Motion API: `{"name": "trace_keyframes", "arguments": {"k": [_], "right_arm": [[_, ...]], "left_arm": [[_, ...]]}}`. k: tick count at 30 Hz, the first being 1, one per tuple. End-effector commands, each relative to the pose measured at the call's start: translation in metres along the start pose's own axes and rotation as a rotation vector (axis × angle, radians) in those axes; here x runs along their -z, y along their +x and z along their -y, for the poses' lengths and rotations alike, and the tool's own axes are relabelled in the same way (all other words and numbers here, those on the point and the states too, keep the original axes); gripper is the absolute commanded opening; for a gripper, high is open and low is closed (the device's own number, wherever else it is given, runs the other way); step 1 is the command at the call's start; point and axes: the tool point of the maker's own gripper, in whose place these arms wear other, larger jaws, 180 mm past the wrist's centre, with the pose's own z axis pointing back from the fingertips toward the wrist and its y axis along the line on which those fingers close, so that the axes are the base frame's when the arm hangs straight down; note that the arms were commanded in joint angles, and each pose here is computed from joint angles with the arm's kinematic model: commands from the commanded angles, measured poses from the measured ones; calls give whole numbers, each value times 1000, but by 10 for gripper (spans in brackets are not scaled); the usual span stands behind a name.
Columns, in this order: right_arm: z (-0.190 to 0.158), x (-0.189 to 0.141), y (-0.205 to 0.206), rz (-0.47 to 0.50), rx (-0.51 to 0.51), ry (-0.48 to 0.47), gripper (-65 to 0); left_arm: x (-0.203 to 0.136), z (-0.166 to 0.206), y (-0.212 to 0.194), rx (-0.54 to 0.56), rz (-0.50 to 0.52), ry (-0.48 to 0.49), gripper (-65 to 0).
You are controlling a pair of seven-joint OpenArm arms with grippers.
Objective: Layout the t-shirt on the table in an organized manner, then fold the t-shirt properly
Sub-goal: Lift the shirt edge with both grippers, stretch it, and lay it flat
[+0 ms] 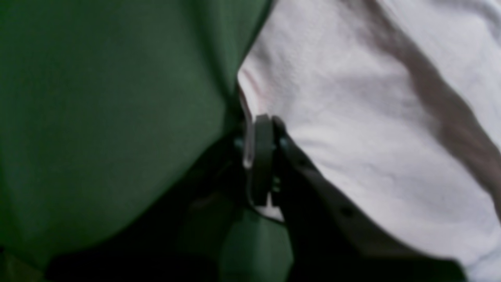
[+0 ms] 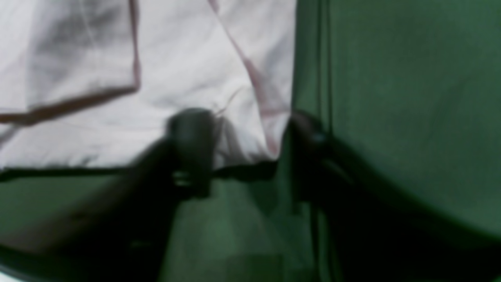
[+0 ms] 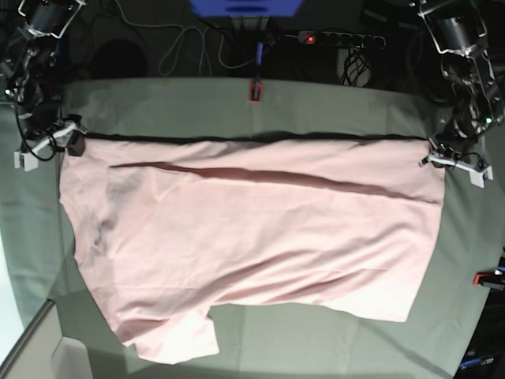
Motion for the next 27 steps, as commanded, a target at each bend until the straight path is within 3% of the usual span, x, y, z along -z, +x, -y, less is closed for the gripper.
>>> {"name": "trace_keyframes", "arguments": {"k": [1,2,7,12,15,21,27], "right_arm": [[5,-3,7,9,-21,-7,-585],[6,-5,6,4,-24,-9,-650],[25,-41,29,81,-96,-91,-650],[13,-78,87,256,-190,-152,-650],[-4,-85,118,309,-254,-149,-650],[-2,-86,121,234,-274,-175,-650],[16,-95,78,136,-251,-207,-650]], "left_arm": [[-6,1,9,28,2,-5,-650],[-11,1,10,44,0,-3,-650],[-43,-3,40,71,62,18,-650],[-74,1,86,84,148,31,-650],[-80,16,110,96,189,11,-650],[-87,30,121,113,167,-2,-650],[-80,8,81,108,66,36,-650]]}}
